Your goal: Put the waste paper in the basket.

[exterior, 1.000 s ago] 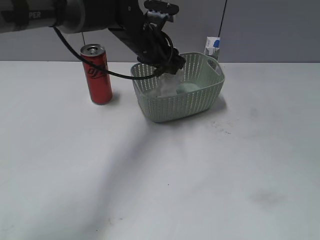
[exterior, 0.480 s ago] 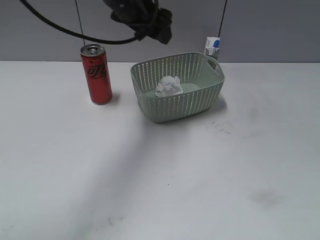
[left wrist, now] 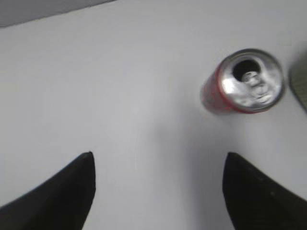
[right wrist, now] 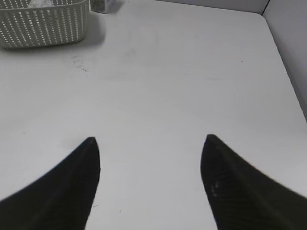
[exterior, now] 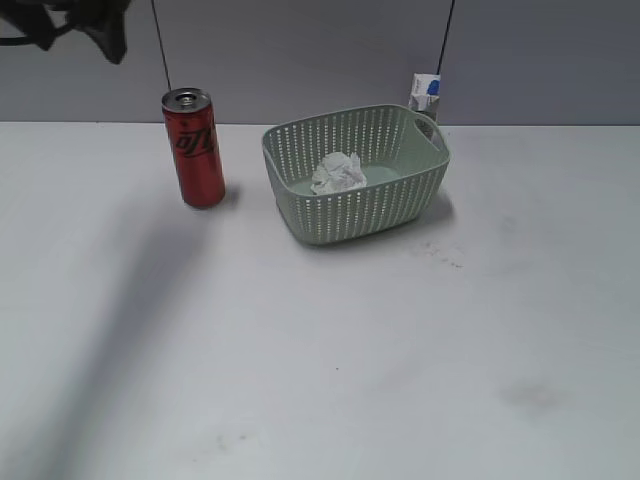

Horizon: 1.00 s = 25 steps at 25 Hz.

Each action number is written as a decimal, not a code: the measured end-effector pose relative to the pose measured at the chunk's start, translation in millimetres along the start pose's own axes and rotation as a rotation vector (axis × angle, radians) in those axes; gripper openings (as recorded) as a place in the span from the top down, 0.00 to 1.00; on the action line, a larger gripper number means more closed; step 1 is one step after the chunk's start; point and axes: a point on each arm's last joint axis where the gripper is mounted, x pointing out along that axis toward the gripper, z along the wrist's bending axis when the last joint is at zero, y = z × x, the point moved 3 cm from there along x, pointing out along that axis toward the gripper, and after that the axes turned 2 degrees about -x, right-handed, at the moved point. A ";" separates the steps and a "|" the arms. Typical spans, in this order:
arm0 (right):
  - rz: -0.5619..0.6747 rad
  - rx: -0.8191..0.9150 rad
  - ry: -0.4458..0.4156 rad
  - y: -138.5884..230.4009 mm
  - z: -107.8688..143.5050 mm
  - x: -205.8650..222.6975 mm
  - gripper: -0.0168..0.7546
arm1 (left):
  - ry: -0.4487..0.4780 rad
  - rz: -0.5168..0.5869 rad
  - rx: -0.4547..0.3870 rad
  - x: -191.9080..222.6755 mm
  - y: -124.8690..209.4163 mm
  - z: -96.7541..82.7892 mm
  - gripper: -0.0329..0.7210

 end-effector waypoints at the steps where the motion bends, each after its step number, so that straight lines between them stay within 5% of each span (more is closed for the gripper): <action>1: 0.000 0.000 0.000 0.0 0.0 0.0 0.33 | -0.008 0.013 -0.028 -1.7 6.8 9.6 0.13; 9: 0.000 0.000 0.000 0.0 0.0 0.0 0.33 | -0.104 0.081 -0.143 -40.0 80.7 54.4 0.18; 25: 0.000 0.000 0.000 0.0 0.0 0.0 0.33 | -0.130 -0.010 -0.137 -88.8 251.2 11.7 0.18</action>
